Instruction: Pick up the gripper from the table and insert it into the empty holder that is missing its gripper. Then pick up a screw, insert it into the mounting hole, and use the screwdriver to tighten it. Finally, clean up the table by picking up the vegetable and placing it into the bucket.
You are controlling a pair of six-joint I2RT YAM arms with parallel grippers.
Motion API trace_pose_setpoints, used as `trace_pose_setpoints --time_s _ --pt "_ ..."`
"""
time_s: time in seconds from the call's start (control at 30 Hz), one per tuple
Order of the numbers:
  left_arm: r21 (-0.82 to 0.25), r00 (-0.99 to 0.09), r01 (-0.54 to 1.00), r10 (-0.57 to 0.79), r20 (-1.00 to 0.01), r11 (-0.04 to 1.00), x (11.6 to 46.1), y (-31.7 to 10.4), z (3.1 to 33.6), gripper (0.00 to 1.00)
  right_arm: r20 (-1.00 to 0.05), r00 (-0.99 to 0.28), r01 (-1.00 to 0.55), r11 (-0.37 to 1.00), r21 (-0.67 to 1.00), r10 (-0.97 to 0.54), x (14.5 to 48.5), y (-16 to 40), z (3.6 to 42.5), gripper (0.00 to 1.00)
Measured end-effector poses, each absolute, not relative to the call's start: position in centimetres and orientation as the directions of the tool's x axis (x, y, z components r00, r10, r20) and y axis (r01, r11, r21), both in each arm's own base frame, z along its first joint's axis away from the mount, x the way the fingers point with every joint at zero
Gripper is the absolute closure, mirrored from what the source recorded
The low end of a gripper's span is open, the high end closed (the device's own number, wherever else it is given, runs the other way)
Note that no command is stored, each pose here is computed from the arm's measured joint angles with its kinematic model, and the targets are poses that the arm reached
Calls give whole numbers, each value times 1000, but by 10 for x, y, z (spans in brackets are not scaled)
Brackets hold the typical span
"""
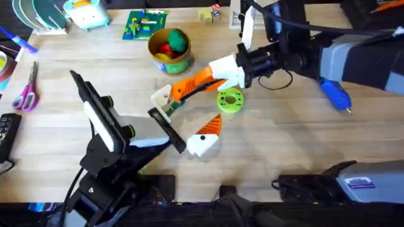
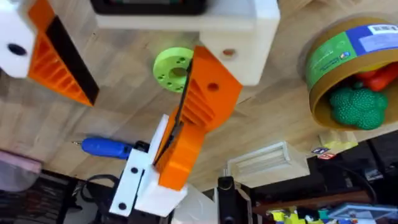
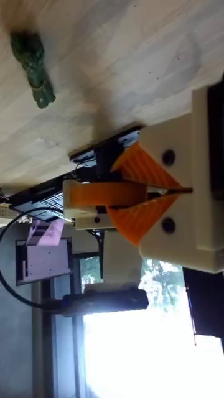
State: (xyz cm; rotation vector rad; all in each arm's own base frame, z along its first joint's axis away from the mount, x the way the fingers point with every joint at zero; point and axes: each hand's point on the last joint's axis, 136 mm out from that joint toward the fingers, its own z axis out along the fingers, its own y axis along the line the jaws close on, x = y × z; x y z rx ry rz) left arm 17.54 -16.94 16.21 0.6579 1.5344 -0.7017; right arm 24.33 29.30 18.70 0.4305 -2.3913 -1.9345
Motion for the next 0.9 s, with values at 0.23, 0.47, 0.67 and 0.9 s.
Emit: trace_pose_setpoints --time_s 0.23,0.47,0.67,0.9 --pt "-76 -94 748 -8 -996 659 177 -168 161 9 -113 -960 -163 182 970 -257 242 297 176 992" --pt "-82 -98 742 -13 -995 665 178 -167 161 8 -116 -954 -169 177 970 -275 238 302 174 992" --pt "-87 -102 746 -15 -995 660 177 -168 161 8 -117 -954 -172 185 968 -275 238 304 173 992" --pt "-91 -104 771 -17 -994 630 172 -172 162 8 -119 -955 -175 191 966 -274 237 305 172 992"
